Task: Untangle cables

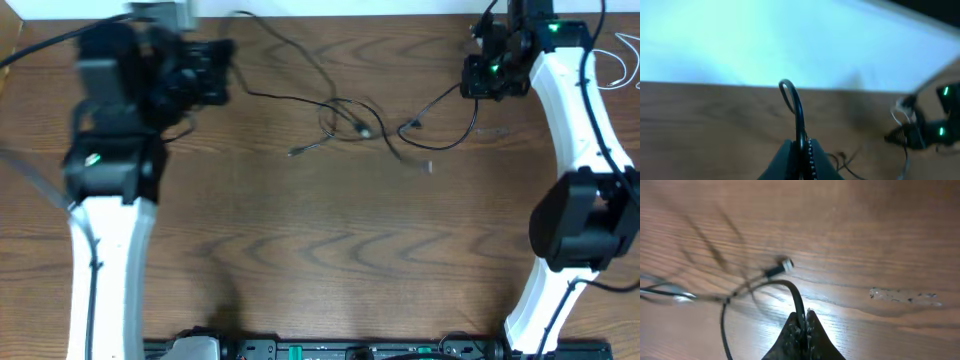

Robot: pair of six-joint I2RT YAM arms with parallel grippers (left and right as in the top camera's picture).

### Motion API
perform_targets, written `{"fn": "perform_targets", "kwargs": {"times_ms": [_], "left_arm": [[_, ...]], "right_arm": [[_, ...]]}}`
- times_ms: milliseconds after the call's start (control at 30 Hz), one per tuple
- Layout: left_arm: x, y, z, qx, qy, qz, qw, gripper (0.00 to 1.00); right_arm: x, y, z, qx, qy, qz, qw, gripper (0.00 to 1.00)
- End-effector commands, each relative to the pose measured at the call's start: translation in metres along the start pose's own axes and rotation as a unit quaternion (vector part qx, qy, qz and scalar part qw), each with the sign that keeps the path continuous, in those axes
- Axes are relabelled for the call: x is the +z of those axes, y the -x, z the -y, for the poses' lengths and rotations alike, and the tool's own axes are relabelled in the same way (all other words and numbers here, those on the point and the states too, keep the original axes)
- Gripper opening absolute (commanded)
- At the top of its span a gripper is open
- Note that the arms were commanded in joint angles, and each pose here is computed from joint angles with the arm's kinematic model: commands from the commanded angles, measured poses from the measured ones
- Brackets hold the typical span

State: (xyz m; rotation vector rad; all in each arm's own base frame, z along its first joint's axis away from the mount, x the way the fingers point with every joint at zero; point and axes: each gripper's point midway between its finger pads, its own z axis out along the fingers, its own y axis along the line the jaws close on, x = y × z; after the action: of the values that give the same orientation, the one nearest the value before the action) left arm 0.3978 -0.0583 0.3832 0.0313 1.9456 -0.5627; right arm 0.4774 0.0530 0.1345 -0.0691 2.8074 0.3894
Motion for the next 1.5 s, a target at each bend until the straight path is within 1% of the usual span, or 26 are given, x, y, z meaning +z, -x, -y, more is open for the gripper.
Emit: {"fn": "perform_targets", "kwargs": {"times_ms": [0, 100, 200, 333, 433, 533, 600, 667, 867, 1033, 1067, 1133, 1200, 1400, 1433, 1467], "left_arm": [[-0.028, 0.021, -0.015, -0.005, 0.028, 0.04, 0.999, 0.08], [-0.043, 0.03, -0.034, -0.011, 0.056, 0.059, 0.997, 0.07], [-0.054, 0.034, -0.06, -0.024, 0.093, 0.069, 0.993, 0.07], [-0.073, 0.035, -0.11, -0.058, 0.19, 0.083, 0.977, 0.07], [-0.089, 0.034, -0.142, -0.085, 0.25, 0.091, 0.96, 0.08], [-0.101, 0.028, -0.166, -0.108, 0.292, 0.09, 0.946, 0.07], [-0.104, 0.021, -0.181, -0.119, 0.318, 0.082, 0.937, 0.07], [-0.102, 0.014, -0.187, -0.127, 0.324, 0.07, 0.935, 0.07], [-0.092, -0.01, -0.204, -0.151, 0.34, 0.026, 0.928, 0.08], [-0.089, -0.025, -0.221, -0.163, 0.368, 0.002, 0.915, 0.08], [-0.087, -0.027, -0.222, -0.166, 0.368, -0.003, 0.915, 0.07], [-0.086, -0.031, -0.224, -0.169, 0.369, -0.01, 0.914, 0.07], [-0.084, -0.035, -0.225, -0.172, 0.368, -0.016, 0.914, 0.08], [-0.082, -0.043, -0.223, -0.184, 0.365, -0.031, 0.912, 0.07], [-0.08, -0.045, -0.221, -0.192, 0.361, -0.033, 0.912, 0.07], [-0.071, -0.049, -0.211, -0.195, 0.338, -0.046, 0.919, 0.07]], "right_arm": [[0.01, -0.003, 0.013, 0.008, -0.009, -0.013, 1.0, 0.01], [0.012, -0.004, 0.02, 0.01, -0.021, -0.017, 1.0, 0.01], [0.011, -0.005, 0.032, 0.012, -0.051, -0.018, 0.998, 0.01], [0.007, -0.008, 0.055, 0.026, -0.094, -0.022, 0.995, 0.01], [-0.001, -0.012, 0.081, 0.056, -0.136, -0.023, 0.989, 0.01], [-0.011, -0.016, 0.113, 0.084, -0.182, -0.022, 0.979, 0.01], [-0.025, -0.022, 0.146, 0.12, -0.243, -0.02, 0.962, 0.01], [-0.034, -0.027, 0.167, 0.143, -0.269, -0.019, 0.952, 0.01], [-0.05, -0.042, 0.207, 0.188, -0.282, -0.021, 0.941, 0.01], [-0.061, -0.055, 0.233, 0.224, -0.286, -0.022, 0.931, 0.01], [-0.06, -0.056, 0.234, 0.233, -0.275, -0.021, 0.932, 0.01], [-0.054, -0.052, 0.225, 0.235, -0.232, -0.015, 0.944, 0.01], [-0.047, -0.044, 0.211, 0.214, -0.184, -0.009, 0.959, 0.01], [-0.052, -0.033, 0.208, 0.211, -0.167, 0.011, 0.963, 0.01], [-0.055, -0.028, 0.203, 0.21, -0.152, 0.02, 0.966, 0.01], [-0.063, -0.016, 0.192, 0.2, -0.121, 0.041, 0.971, 0.01]]}}
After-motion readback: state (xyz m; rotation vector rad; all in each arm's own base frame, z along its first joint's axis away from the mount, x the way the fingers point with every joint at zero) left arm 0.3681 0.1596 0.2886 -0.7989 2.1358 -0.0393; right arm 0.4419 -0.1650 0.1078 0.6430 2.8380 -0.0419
